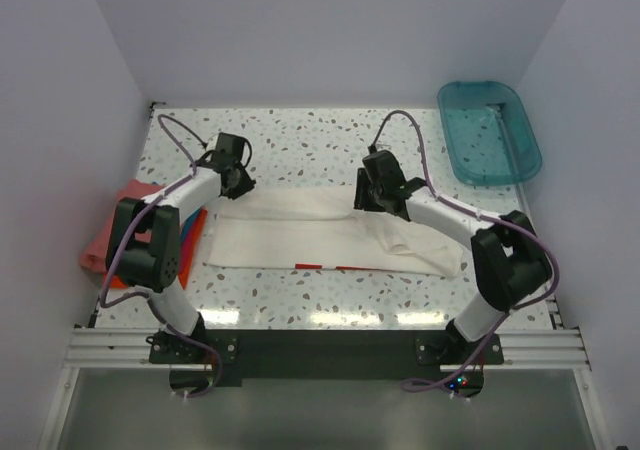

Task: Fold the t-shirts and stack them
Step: Fold the tshirt

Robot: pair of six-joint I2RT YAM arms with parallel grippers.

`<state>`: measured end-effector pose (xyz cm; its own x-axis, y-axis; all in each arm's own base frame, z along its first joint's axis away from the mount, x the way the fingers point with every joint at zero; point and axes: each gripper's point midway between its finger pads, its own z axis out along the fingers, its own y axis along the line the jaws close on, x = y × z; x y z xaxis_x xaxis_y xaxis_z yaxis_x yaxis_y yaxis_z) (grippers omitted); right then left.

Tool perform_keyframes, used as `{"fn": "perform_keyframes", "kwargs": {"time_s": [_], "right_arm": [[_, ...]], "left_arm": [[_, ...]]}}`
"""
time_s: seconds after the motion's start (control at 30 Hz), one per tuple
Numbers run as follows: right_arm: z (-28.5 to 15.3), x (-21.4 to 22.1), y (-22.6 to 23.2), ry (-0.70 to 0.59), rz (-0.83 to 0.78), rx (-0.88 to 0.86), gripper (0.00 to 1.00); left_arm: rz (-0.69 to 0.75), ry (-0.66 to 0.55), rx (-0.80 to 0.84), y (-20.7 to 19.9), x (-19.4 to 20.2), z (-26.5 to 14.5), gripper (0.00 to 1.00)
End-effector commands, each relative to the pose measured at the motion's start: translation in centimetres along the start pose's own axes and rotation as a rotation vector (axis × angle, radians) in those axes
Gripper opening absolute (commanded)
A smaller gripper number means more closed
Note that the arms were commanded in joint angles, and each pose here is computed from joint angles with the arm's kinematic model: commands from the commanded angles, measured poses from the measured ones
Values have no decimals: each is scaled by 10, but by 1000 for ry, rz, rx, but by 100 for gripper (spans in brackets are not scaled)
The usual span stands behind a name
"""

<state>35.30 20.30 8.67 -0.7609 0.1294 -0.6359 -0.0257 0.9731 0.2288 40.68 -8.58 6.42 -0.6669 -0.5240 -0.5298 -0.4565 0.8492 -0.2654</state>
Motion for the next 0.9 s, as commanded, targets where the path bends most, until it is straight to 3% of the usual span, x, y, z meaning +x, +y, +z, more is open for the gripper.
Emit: {"fn": "perform_keyframes", "kwargs": {"time_s": [0.0,0.5,0.87], "right_arm": [[13,-20,26,-27,-35,-72,42],[28,-13,37,9,-32,-122,41],[40,-12,57,35,-60,-188,41]], "left_arm": [[25,-20,-41,4,-6,4,24],[74,54,-101,33,35,17,22],[74,33,-53,31,30,-5,22]]}}
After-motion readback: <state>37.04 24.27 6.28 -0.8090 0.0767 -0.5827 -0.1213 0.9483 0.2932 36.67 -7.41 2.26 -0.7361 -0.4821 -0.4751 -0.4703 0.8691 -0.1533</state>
